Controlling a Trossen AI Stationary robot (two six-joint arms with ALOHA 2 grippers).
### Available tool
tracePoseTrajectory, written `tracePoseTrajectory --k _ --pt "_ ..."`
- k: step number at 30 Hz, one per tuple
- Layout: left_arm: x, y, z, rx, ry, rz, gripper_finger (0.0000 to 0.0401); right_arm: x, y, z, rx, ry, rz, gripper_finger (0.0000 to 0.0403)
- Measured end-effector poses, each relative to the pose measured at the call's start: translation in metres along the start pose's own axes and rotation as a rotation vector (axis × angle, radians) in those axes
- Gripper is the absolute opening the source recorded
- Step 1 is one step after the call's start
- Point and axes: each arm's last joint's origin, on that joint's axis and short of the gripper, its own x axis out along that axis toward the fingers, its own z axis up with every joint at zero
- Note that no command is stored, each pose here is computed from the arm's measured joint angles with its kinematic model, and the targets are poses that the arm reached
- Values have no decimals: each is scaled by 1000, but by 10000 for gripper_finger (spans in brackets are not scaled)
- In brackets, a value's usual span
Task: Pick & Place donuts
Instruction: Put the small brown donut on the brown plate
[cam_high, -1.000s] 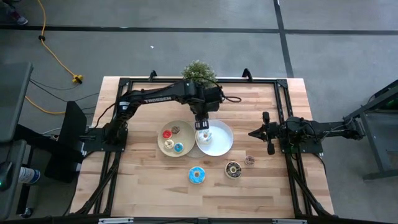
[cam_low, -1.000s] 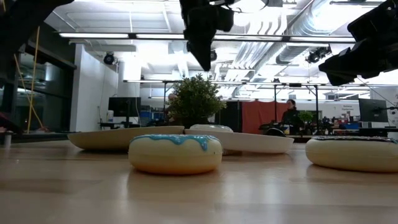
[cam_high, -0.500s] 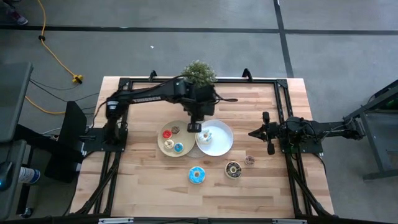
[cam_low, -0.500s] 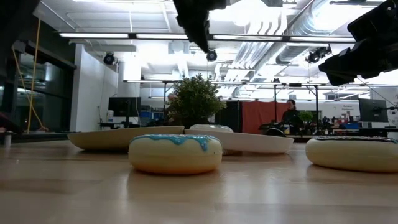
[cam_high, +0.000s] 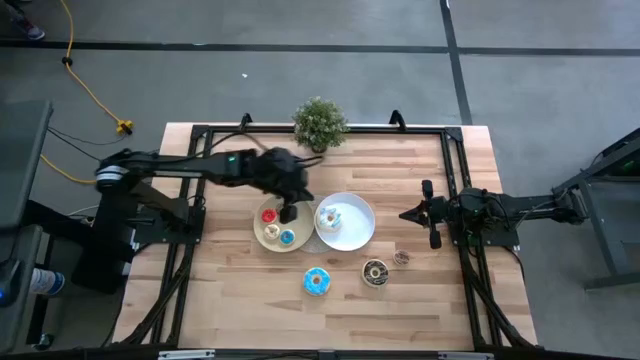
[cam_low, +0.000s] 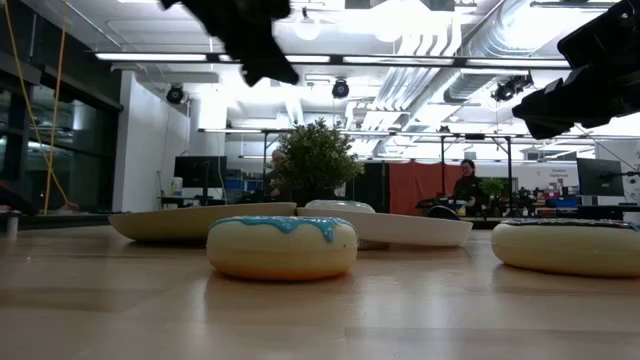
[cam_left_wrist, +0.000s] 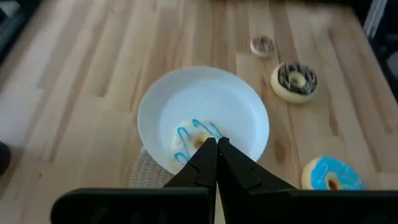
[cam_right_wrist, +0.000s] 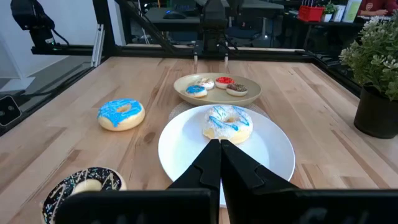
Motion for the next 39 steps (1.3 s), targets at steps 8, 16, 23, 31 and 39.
tracePoseTrajectory --k 8,16,23,31,39 --pt "-31 -3 -44 -40 -263 16 0 0 0 0 0 -1 0 1" --pt "-69 -6 -69 60 -431 32 0 0 0 0 0 4 0 0" --pt "-93 -9 -113 102 -585 37 0 0 0 0 0 6 0 1" --pt "-113 -13 -145 135 -744 -12 0 0 0 0 0 6 0 0" --pt "-118 -13 -167 128 -846 -42 0 0 0 0 0 6 0 0"
